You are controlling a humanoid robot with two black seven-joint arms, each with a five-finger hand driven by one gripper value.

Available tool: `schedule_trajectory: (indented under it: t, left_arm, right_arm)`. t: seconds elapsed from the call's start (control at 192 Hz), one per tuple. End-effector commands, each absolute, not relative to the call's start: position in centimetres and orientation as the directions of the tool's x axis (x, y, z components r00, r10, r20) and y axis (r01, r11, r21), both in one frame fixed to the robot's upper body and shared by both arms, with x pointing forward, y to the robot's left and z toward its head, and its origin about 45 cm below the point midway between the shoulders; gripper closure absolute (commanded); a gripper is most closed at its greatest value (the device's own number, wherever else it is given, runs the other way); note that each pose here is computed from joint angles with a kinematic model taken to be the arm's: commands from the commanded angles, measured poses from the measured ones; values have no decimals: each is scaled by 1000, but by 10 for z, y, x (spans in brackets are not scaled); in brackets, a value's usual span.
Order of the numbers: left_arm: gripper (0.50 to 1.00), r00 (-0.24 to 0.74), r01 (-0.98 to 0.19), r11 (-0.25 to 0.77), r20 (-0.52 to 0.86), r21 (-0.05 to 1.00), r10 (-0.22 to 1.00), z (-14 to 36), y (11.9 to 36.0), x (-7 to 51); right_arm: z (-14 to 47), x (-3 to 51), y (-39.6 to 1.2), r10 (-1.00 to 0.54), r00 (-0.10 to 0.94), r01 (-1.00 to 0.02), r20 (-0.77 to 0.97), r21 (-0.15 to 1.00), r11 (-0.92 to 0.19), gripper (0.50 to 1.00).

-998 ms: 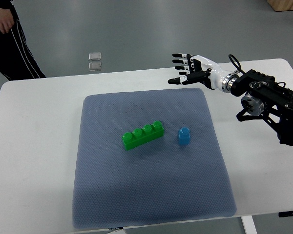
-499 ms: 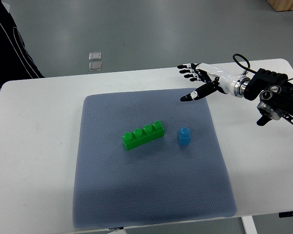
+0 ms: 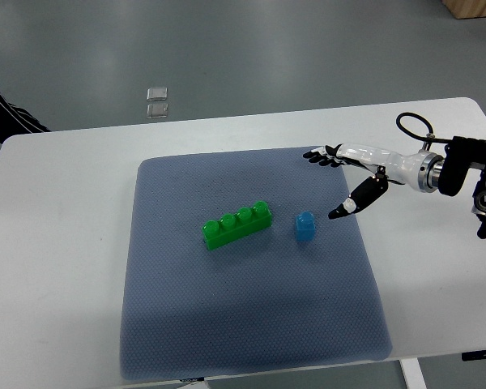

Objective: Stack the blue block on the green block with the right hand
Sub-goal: 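Lower the right hand beside the blue block, thumb on its near side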

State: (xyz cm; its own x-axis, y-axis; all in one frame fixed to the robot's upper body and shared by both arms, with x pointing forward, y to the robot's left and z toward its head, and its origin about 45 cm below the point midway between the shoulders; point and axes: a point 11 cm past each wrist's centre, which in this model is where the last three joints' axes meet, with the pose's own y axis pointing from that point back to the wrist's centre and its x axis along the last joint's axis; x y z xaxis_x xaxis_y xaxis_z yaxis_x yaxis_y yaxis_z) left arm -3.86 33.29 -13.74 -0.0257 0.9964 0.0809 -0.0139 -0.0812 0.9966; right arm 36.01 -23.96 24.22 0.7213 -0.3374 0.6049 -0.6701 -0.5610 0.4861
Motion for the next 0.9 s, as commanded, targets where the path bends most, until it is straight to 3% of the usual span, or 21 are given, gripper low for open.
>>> schedule_trajectory:
  t: [0.0, 0.291, 0.452, 0.707, 0.894]
  left_arm:
    - [500, -26, -14, -81, 81, 997, 996, -137, 333, -39]
    - [500, -26, -14, -81, 81, 997, 996, -137, 333, -39]
    - [500, -26, -14, -81, 81, 997, 996, -137, 333, -39]
    - [500, -26, -14, -81, 81, 997, 996, -137, 333, -39]
    - [500, -26, -14, -81, 81, 997, 996, -137, 333, -39]
  right_arm:
    - [245, 353, -238, -302, 721, -670, 624, 515, -535, 556]
    - [243, 355, -241, -287, 698, -701, 656, 542, -464, 558]
    - [242, 355, -251, -192, 668, -714, 719, 549, -434, 558]
    - [247, 350, -206, -152, 710, -628, 688, 520, -579, 560]
    - [244, 341, -193, -136, 731, -590, 669, 519, -619, 560]
